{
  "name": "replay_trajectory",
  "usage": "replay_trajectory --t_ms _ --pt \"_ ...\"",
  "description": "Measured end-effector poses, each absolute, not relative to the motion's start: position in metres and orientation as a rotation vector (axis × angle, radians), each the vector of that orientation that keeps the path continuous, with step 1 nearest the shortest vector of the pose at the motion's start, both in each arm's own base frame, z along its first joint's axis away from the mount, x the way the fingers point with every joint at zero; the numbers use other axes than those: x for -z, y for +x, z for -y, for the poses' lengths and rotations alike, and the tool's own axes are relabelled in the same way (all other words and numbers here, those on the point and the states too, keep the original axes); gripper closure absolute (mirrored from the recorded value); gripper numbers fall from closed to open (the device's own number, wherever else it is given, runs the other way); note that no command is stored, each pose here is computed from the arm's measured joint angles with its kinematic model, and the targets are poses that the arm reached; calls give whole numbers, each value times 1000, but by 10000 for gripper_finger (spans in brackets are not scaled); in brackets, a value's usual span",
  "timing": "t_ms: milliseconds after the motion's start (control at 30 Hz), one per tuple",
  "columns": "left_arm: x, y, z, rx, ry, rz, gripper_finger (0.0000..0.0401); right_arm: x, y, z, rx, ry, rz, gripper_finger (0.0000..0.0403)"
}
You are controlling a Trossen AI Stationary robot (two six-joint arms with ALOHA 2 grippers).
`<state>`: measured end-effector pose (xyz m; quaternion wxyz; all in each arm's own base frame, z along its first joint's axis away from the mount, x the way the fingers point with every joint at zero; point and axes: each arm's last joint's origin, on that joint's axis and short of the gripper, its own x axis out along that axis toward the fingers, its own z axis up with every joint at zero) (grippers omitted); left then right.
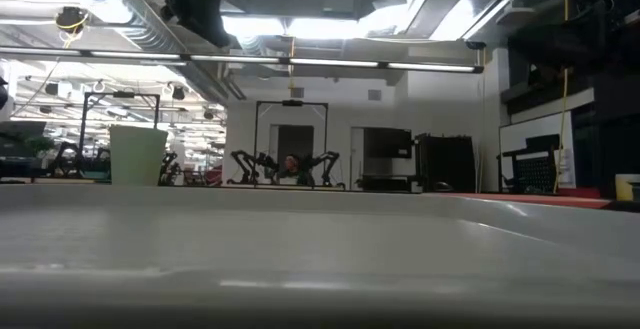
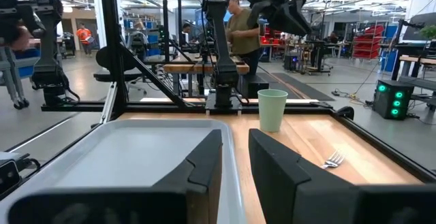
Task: Pick and place plate/cup/fork/spoon on tray
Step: Put the green cup on the gray serving tray
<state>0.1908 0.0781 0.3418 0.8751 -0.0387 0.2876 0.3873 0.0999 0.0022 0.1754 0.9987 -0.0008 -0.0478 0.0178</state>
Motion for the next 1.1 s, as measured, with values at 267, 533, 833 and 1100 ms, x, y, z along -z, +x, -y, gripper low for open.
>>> replay_trajectory --t_ms 267,533,833,1100 --pt "-328 186 -86 -905 -349 -649 302 -175 100 -2 -36 -1 96 323" --pt "-288 188 -117 -1016 -497 -950 302 -175 100 -2 -36 -2 95 323" --pt "-269 205 -121 -893 -647 -1033 302 -175 100 -2 -37 23 93 323" --pt "-265 201 -105 -1025 -713 -1104 302 -174 100 -2 -37 25 84 323"
